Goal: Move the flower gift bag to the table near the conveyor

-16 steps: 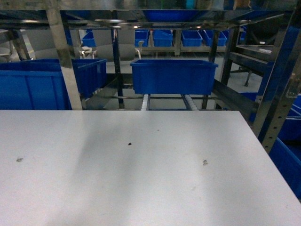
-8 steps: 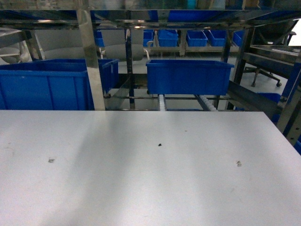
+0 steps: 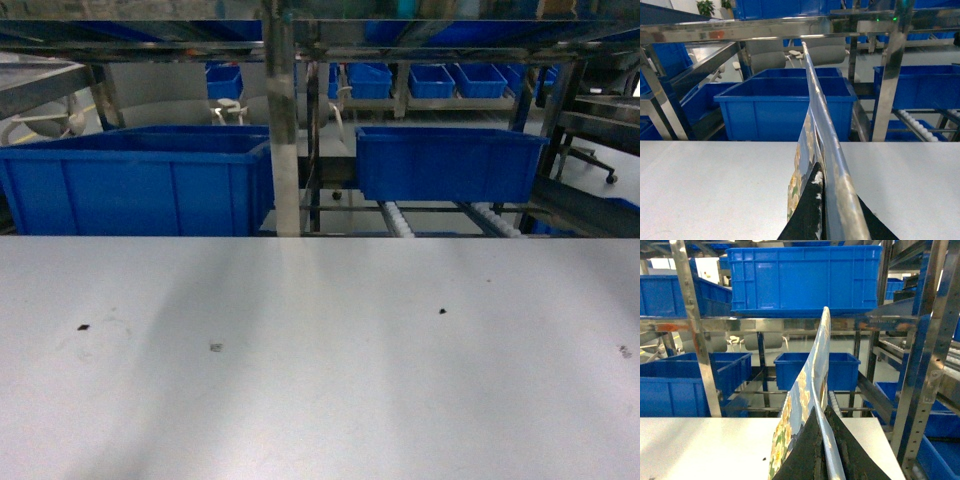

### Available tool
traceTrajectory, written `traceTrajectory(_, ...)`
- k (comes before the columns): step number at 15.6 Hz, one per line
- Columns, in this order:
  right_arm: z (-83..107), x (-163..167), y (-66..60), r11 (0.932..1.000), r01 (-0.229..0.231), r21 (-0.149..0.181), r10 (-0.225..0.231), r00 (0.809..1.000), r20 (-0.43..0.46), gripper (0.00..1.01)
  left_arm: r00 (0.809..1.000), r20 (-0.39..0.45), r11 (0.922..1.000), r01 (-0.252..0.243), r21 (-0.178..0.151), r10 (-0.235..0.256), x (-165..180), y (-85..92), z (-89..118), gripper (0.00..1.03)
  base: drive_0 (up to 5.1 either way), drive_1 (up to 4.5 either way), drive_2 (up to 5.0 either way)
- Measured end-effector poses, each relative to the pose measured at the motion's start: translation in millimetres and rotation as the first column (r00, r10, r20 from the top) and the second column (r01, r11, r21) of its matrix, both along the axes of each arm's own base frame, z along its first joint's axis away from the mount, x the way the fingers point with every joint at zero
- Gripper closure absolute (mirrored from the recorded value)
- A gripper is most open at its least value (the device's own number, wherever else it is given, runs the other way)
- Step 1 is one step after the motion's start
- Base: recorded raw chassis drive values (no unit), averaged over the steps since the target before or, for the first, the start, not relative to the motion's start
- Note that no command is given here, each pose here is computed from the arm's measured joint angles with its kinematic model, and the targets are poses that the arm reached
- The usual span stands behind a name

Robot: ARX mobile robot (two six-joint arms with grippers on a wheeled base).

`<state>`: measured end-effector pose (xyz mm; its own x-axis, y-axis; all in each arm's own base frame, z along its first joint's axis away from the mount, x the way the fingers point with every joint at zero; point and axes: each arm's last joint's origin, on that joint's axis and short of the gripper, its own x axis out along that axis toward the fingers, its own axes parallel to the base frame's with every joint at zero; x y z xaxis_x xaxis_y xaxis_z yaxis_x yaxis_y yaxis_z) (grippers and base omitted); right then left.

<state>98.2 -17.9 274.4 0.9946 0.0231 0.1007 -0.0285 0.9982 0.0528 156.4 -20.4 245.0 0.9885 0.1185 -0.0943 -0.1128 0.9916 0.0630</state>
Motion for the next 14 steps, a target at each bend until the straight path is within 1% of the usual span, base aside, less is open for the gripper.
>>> traceTrajectory(14, -0.3, 0.4, 0.0, 1.0, -0.002, 0.001, 0.002, 1.0, -0.004, 0.99, 1.0, 0.0, 1.0, -0.001, 0.0, 0.001, -0.1, 0.1, 0.0, 1.01, -5.1, 2.29, 2.3)
